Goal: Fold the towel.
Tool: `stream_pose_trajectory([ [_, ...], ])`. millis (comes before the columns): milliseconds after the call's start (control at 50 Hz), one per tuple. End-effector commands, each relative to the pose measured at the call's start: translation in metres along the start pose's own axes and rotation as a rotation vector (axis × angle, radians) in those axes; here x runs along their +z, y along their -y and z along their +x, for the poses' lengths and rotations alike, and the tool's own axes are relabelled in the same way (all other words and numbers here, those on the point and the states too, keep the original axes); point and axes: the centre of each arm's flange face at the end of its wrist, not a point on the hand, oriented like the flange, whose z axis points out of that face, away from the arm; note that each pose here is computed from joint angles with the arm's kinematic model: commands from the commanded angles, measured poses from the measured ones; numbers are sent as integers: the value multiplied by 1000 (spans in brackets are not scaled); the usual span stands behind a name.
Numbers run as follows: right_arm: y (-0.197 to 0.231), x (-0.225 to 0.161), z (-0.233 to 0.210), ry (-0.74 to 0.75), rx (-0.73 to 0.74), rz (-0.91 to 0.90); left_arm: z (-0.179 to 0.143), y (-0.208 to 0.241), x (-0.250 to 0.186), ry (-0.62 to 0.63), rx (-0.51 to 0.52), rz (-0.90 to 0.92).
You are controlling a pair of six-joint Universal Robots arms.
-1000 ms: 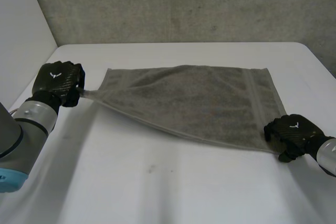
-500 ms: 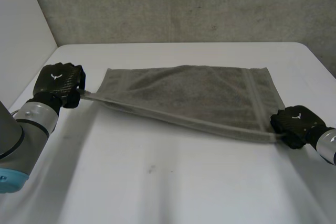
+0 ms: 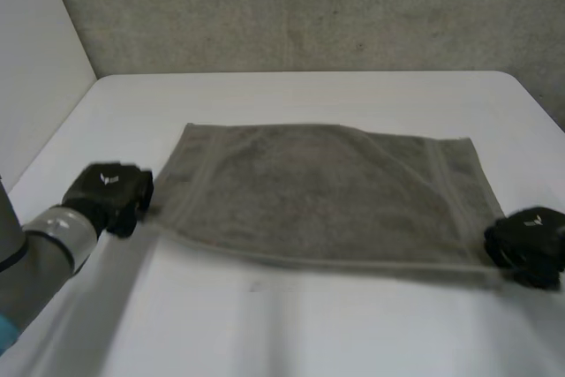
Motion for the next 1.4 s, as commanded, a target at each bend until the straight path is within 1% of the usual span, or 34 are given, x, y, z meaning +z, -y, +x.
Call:
stream_pose_trajectory([
  [20,-6,-48,0,84,-100,-175,11,-7,-49,-78,71,-156],
  [60,-4,-54,2,66,-124,-172,16,-5,-67,-99,78,-144],
  [120,3,-61,9,9,-154,-145,18,2,-76,-110,83,-97],
  [200,10,-60,19,-43,-177,-97,16,8,-76,-115,79,-58],
  [260,15,-56,27,-83,-154,-53,12,16,-67,-110,83,-16],
  [300,24,-40,29,-97,-153,0,10,19,-57,-105,83,4],
  [320,24,-40,29,-97,-153,0,9,20,-45,-101,86,18],
  [340,34,-27,24,-88,-170,33,7,22,-31,-94,97,42],
  [360,34,-27,24,-88,-171,34,7,22,-31,-94,97,43],
  [400,53,-4,20,-102,-194,87,0,31,-2,-64,106,101],
  [420,53,-4,20,-102,-194,87,0,31,-2,-64,106,101],
  [440,59,5,21,-130,-197,93,-3,35,13,-52,113,126],
  [460,62,14,26,-166,-199,89,-4,35,14,-52,113,126],
  [480,62,14,26,-166,-199,89,-5,39,29,-48,117,148],
  [500,64,24,30,-200,-204,88,-4,42,43,-50,124,167],
  [520,67,35,34,-234,-212,98,-4,42,44,-50,124,167],
  [540,67,35,34,-234,-212,98,-2,45,59,-52,131,179],
  [560,72,46,36,-264,-230,118,0,46,73,-48,134,185],
  [580,77,56,36,-287,-249,140,0,46,73,-48,135,185],
  [620,81,65,38,-313,-255,165,3,48,99,-28,141,190],
  [640,81,65,38,-313,-255,165,3,48,99,-28,141,190],
  [660,84,74,40,-335,-253,187,4,48,111,-15,143,196],
  [680,86,82,43,-359,-248,207,4,48,111,-15,143,196],
  [720,87,91,45,-379,-248,229,2,46,137,12,143,204],
  [740,89,99,46,-396,-254,251,2,46,137,12,143,204],
  [780,92,106,45,-412,-265,271,3,44,160,18,148,219],
  [860,95,118,45,-448,-279,294,5,44,179,26,156,245],
  [940,95,134,52,-526,-287,307,5,43,200,41,160,278],
  [1060,88,154,52,-529,-284,292,7,39,214,44,163,295],
  [1240,89,157,54,-545,-280,289,12,34,219,33,168,283],
  [1280,99,147,61,-594,-265,302,14,38,217,31,170,293],
  [1340,109,136,66,-620,-243,328,16,49,213,29,170,319],
  [1380,127,111,73,-647,-167,399,17,57,209,28,169,334],
  [1400,127,111,73,-647,-166,400,15,66,203,32,167,345],
])
